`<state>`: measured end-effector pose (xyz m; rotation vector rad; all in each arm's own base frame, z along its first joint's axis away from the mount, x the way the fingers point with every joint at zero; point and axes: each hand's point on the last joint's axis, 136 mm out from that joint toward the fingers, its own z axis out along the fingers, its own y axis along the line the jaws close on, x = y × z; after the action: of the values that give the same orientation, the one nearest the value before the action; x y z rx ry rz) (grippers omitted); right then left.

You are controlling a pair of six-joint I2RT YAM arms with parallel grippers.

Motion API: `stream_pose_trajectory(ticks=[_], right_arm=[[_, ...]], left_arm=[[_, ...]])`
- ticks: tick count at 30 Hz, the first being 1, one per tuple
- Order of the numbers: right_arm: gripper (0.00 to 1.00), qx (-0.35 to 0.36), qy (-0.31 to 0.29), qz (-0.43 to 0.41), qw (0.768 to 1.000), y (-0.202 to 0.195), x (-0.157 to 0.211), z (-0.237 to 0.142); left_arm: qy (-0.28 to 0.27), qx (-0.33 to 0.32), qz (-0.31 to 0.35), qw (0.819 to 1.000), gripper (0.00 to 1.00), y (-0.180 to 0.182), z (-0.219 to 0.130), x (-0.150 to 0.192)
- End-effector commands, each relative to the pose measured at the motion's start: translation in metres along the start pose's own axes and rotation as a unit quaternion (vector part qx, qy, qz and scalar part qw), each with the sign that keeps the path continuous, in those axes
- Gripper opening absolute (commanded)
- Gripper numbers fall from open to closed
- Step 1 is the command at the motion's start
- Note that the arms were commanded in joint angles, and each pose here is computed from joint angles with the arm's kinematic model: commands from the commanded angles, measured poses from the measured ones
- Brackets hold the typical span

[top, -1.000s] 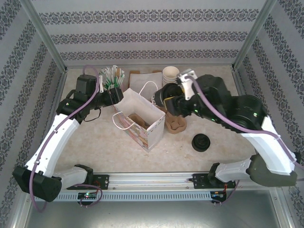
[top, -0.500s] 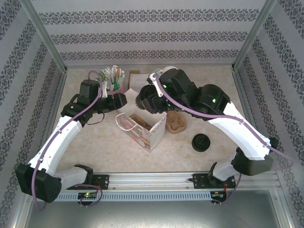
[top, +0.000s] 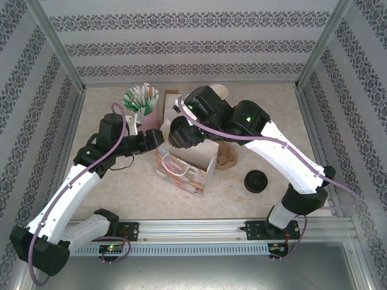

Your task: Pack the takeout coffee

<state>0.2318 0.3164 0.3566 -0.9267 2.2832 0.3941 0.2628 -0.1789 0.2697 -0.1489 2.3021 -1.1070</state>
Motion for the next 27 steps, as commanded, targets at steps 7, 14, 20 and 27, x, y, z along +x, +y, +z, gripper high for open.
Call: stream_pose_trajectory(ticks=[7, 14, 20, 27], right_arm=[[0.62, -0.029, 0.064, -0.068, 0.995, 0.01, 0.015, 0.025], [0.62, -0.043, 0.086, -0.105, 0.99, 0.017, 0.016, 0.053], [0.62, -0.058, 0.108, -0.138, 0.983, 0.023, 0.02, 0.072], [0.62, -0.061, 0.124, -0.157, 0.978, 0.024, 0.024, 0.087]], left_arm=[[-0.025, -0.057, 0.021, 0.998, 0.63, 0.02, -0.031, 0.016], [-0.036, -0.056, 0.029, 0.997, 0.64, 0.019, -0.039, 0.018], [-0.057, -0.087, 0.045, 0.994, 0.64, 0.027, -0.05, 0.015], [-0.058, -0.095, 0.055, 0.992, 0.63, 0.03, -0.051, 0.015]])
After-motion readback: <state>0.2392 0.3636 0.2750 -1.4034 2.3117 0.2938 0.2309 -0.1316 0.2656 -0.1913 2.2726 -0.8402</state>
